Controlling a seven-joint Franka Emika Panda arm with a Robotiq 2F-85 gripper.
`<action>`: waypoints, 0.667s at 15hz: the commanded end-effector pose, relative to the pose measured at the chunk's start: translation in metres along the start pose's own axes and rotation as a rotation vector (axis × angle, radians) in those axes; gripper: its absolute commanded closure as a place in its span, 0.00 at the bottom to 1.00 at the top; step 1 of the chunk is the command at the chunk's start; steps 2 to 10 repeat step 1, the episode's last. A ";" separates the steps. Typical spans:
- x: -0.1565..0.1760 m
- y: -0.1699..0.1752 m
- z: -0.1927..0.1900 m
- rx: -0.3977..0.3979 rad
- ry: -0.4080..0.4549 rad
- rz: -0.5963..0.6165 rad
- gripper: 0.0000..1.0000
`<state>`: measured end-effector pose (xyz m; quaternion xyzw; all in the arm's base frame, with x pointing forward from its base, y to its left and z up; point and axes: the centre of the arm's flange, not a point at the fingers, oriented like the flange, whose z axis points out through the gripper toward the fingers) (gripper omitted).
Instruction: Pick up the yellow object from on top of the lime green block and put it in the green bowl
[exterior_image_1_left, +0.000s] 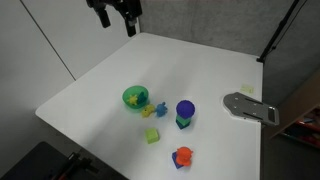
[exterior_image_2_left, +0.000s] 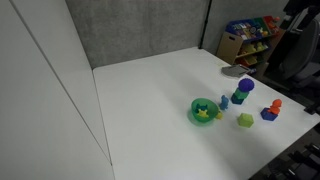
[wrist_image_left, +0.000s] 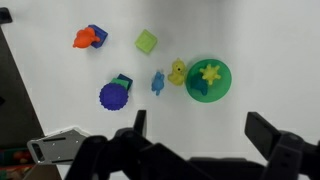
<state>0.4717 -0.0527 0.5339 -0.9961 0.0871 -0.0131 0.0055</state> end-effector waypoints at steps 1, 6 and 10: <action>0.000 0.000 0.000 0.000 0.000 0.000 0.00; 0.000 0.000 0.000 0.000 0.000 0.000 0.00; 0.000 0.000 0.000 0.000 0.000 0.000 0.00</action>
